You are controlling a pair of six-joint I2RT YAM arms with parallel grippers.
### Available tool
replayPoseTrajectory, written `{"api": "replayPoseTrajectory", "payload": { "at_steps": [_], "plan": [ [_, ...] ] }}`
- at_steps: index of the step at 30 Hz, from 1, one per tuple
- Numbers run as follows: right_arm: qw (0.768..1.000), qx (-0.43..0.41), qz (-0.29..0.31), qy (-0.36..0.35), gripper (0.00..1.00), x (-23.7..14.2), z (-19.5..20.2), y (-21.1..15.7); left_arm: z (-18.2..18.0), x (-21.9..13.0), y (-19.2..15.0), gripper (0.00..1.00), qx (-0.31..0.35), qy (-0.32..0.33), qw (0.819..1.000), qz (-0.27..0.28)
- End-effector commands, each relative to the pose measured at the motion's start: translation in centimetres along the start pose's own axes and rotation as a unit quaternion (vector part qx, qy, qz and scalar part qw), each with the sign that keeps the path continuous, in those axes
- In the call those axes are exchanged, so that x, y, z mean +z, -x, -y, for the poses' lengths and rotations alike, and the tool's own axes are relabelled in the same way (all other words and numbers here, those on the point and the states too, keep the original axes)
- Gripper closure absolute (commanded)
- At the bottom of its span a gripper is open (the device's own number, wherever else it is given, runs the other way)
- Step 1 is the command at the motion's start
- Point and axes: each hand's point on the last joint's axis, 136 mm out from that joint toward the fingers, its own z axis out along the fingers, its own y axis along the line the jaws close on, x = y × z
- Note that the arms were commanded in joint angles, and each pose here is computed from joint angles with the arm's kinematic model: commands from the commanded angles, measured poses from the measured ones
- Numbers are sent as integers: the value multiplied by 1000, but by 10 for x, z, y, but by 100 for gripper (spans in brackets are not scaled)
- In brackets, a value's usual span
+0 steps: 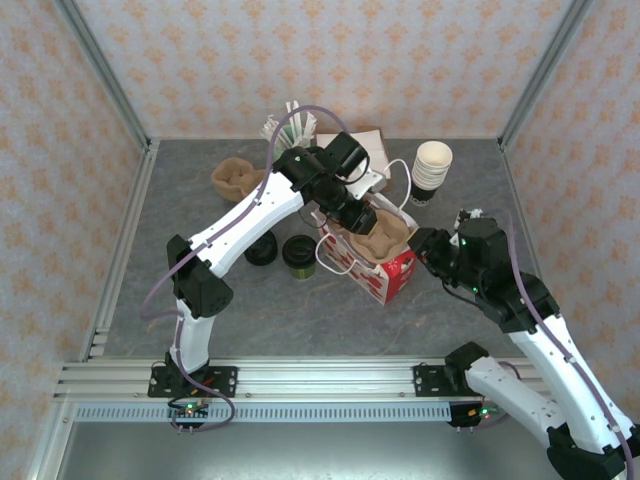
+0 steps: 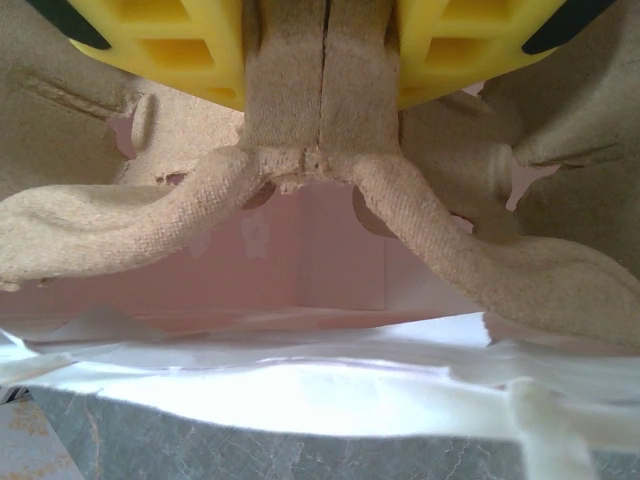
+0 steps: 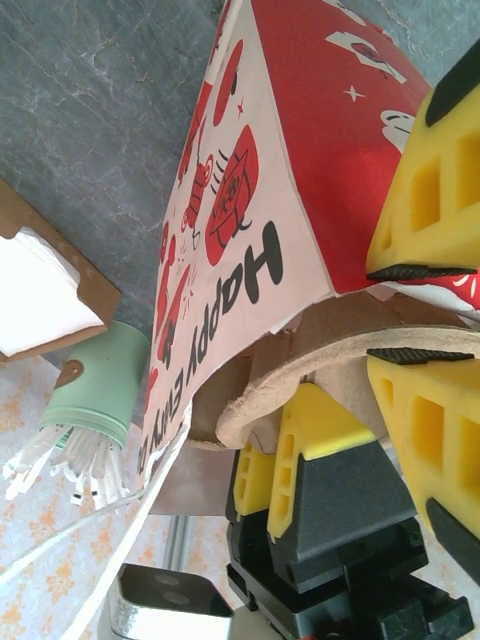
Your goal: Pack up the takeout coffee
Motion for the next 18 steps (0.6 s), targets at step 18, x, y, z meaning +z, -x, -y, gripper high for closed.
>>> {"api": "replayPoseTrajectory", "payload": {
  "at_steps": [18],
  "plan": [
    [999,28,20,-9,80,13,14,1,-1,-3,4,69,-7,-5,1000,10]
  ]
}}
